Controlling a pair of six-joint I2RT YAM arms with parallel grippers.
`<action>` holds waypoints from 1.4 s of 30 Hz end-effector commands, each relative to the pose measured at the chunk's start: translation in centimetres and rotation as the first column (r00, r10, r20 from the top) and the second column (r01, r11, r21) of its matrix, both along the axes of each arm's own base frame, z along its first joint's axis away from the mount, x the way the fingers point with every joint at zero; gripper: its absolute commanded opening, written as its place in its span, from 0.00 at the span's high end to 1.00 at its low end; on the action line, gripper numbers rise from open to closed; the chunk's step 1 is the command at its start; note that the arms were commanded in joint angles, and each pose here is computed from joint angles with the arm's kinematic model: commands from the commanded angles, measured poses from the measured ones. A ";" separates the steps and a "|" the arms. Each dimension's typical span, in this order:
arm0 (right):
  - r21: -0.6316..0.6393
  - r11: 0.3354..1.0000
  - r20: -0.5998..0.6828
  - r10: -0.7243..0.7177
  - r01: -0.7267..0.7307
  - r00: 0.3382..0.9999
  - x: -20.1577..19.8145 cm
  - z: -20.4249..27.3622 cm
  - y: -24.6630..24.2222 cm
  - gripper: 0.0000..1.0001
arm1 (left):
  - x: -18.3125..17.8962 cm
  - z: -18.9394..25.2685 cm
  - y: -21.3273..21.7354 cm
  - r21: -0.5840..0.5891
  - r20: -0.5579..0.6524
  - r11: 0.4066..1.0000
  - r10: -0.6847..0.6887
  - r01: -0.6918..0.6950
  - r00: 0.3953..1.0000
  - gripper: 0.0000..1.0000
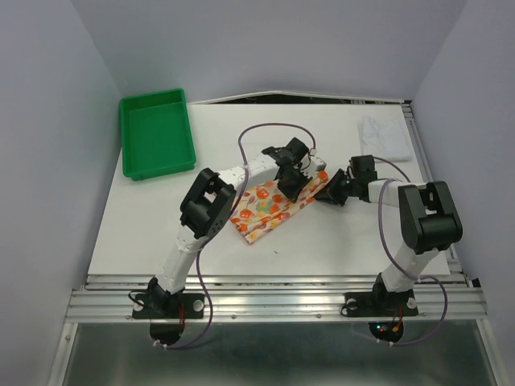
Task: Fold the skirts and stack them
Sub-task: Fold the skirt
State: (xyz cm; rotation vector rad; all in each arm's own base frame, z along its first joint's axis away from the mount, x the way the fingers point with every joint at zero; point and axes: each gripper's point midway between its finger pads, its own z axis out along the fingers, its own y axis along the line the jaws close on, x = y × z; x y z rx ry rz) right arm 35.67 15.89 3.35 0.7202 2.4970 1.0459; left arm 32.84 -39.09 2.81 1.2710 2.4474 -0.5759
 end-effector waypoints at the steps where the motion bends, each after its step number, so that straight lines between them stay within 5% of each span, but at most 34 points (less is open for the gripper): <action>1: -0.064 0.997 -0.046 -0.039 0.036 0.998 -0.3 0.7 -1.7 0.82 | -0.2 0.9 -1.1 -0.040 -0.015 0.999 -0.017 0.017 1.000 1.00; 12: 0.134 0.990 -0.014 -0.034 0.036 0.999 0.7 0.6 0.7 0.88 | -0.5 1.3 -0.4 -0.029 0.000 0.999 -0.023 0.023 1.000 1.00; 26: 0.127 0.991 -0.039 -0.022 0.027 0.999 -0.9 -0.3 0.6 0.67 | -0.2 4.6 -0.9 -0.062 0.015 0.998 -0.024 0.025 1.000 1.00; 34: 0.108 0.994 -0.046 -0.027 0.032 0.999 -0.5 -1.5 0.4 0.96 | -0.6 6.6 -1.1 -0.093 0.016 0.995 -0.024 0.025 1.000 1.00; 42: 0.102 0.994 -0.050 -0.026 0.031 0.998 -0.8 -1.7 0.6 0.99 | -0.8 8.0 -1.6 -0.119 0.020 0.993 -0.022 0.024 1.000 1.00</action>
